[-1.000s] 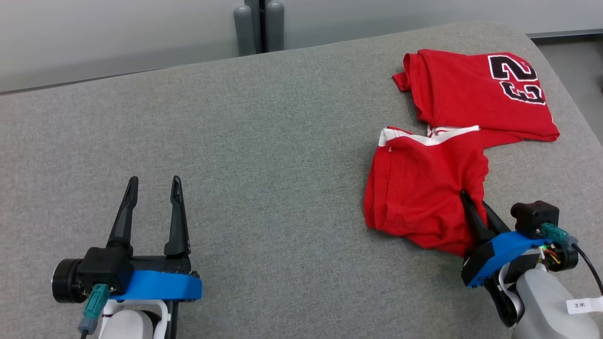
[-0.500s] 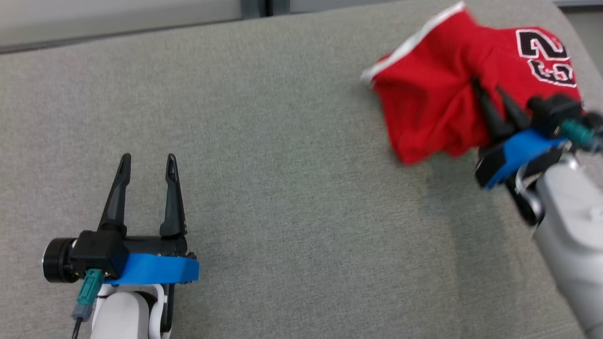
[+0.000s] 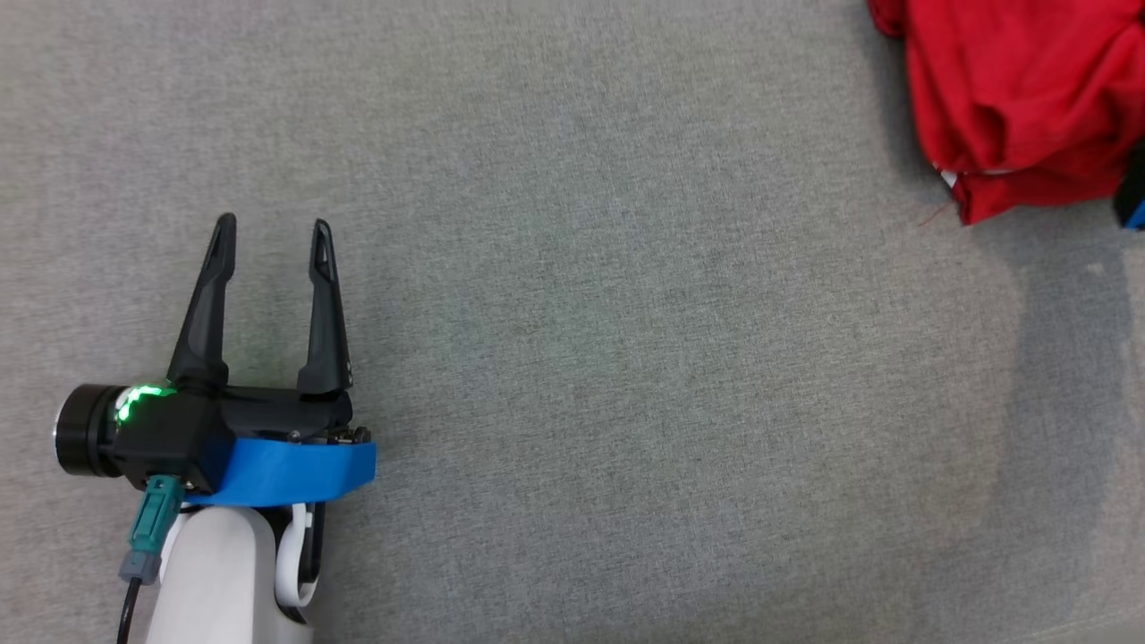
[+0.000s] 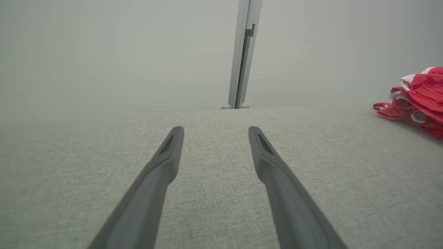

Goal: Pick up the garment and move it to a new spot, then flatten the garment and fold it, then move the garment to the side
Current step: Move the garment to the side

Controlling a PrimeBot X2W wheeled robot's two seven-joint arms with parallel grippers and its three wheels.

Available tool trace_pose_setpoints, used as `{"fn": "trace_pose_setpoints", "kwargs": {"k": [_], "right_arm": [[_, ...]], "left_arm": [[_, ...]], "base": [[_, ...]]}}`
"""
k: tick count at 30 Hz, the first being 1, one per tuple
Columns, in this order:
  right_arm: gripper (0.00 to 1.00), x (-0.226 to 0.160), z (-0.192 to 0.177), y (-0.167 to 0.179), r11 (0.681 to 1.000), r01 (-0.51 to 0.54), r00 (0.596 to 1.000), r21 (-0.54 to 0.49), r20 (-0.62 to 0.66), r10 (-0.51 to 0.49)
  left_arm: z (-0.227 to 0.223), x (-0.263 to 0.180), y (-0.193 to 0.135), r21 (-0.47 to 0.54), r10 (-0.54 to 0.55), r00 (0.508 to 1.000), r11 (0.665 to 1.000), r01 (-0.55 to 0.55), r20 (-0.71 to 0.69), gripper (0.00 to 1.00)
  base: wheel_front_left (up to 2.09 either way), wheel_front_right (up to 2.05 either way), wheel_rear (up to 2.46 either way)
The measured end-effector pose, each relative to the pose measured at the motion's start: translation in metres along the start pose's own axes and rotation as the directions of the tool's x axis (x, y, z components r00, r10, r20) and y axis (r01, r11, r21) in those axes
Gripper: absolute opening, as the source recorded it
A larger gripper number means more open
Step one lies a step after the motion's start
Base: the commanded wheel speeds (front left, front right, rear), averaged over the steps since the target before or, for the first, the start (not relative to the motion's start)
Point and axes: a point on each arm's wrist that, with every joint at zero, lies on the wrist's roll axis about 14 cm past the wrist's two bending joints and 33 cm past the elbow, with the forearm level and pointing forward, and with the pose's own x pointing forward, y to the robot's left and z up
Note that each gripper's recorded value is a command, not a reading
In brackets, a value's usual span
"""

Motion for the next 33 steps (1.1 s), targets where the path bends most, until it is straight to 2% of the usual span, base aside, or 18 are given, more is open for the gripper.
{"fn": "trace_pose_setpoints", "kwargs": {"k": [6, 13, 15, 18, 23, 26, 33], "right_arm": [[0.0, 0.001, -0.016, -0.038, 0.996, 0.082, 0.994, -0.034, -0.067, -0.084], [0.0, -0.001, -0.022, -0.05, 0.993, 0.112, 0.989, -0.044, -0.094, -0.116], [1.0, -0.001, -0.022, -0.053, 0.992, 0.124, 0.987, -0.038, -0.096, -0.127], [1.0, -0.003, -0.029, -0.055, 0.99, 0.135, 0.983, -0.028, -0.119, -0.137], [1.0, -0.007, -0.011, -0.059, 0.988, 0.151, 0.986, 0.0, -0.078, -0.151], [1.0, -0.008, 0.02, -0.057, 0.99, 0.142, 0.99, 0.017, 0.009, -0.142], [1.0, -0.027, 0.085, -0.012, 0.998, 0.031, 0.974, 0.053, 0.222, -0.042]], "left_arm": [[-0.006, 0.012, -0.007, -0.005, -0.03, 1.0, 1.0, 0.03, 0.008, 1.0], [-0.009, 0.018, -0.011, -0.007, -0.047, 0.999, 0.999, 0.047, 0.014, 1.0], [-0.009, 0.019, -0.011, -0.006, -0.047, 0.999, 0.999, 0.047, 0.014, 1.0], [-0.007, 0.019, -0.01, -0.003, -0.045, 0.999, 0.999, 0.045, 0.019, 1.0], [0.011, 0.015, -0.006, 0.013, -0.03, 0.998, 0.999, 0.029, 0.052, 1.0], [0.025, 0.007, -0.001, 0.017, -0.007, 0.997, 1.0, 0.006, 0.074, 1.0], [0.057, -0.027, 0.011, 0.025, 0.058, 0.992, 0.998, -0.062, 0.11, 1.0]], "base": [[0.0, 0.0, 0.0], [0.0, 0.0, 0.0], [0.0, 0.0, 0.0], [0.0, 0.0, 0.0], [0.0, 0.0, 0.0], [0.0, 0.0, 0.0], [0.0, 0.0, 0.0]]}}
